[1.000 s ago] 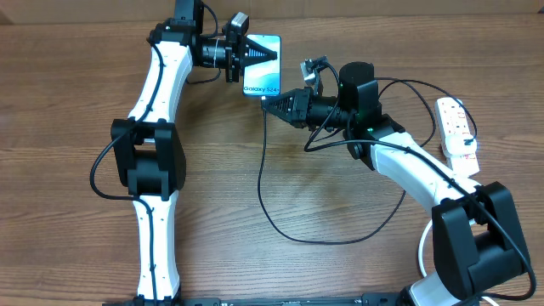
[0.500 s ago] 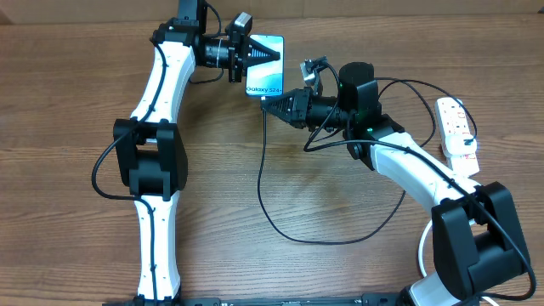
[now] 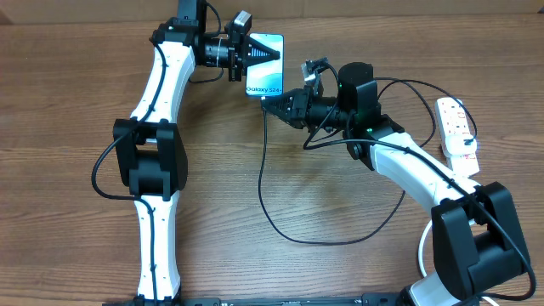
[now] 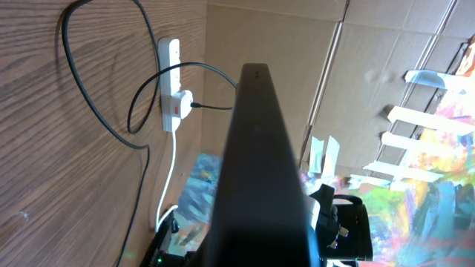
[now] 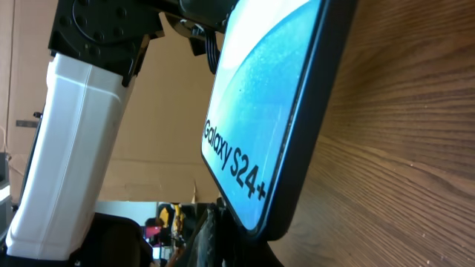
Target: Plug charger to phone and switch on socket
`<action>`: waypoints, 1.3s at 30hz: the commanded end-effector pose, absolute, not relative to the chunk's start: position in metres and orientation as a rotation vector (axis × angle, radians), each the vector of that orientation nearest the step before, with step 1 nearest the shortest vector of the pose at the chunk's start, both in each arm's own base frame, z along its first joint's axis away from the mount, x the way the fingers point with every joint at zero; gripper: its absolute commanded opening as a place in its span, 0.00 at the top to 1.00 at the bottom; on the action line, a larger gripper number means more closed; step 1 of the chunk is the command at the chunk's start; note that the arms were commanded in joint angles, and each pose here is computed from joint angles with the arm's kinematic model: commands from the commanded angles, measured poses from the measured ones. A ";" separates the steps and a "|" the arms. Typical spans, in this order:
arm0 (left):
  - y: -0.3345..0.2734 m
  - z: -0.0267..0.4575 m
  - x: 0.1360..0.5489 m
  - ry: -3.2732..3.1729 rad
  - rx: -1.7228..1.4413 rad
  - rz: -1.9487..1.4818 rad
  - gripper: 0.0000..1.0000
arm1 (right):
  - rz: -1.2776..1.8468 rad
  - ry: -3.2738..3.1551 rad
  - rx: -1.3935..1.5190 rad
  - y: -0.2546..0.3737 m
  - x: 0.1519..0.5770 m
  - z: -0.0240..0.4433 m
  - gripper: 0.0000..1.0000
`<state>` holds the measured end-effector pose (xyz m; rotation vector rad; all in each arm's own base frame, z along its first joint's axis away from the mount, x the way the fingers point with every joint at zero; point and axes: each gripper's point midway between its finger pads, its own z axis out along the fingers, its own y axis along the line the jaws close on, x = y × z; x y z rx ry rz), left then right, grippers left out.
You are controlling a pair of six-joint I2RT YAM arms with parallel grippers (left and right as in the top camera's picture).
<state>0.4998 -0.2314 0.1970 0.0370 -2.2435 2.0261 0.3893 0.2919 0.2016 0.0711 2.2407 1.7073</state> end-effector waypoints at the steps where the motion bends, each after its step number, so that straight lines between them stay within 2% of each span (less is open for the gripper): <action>1: -0.238 0.222 0.490 -2.197 -0.074 2.096 0.96 | 1.605 2.169 0.187 0.278 0.415 0.212 0.96; 29: -0.238 0.221 0.491 -2.203 -0.069 2.091 0.96 | 1.566 2.125 0.370 0.267 0.434 0.214 0.96; 39: -0.236 0.206 0.499 -2.282 0.088 1.972 0.96 | 1.503 2.104 0.452 0.273 0.438 0.211 0.96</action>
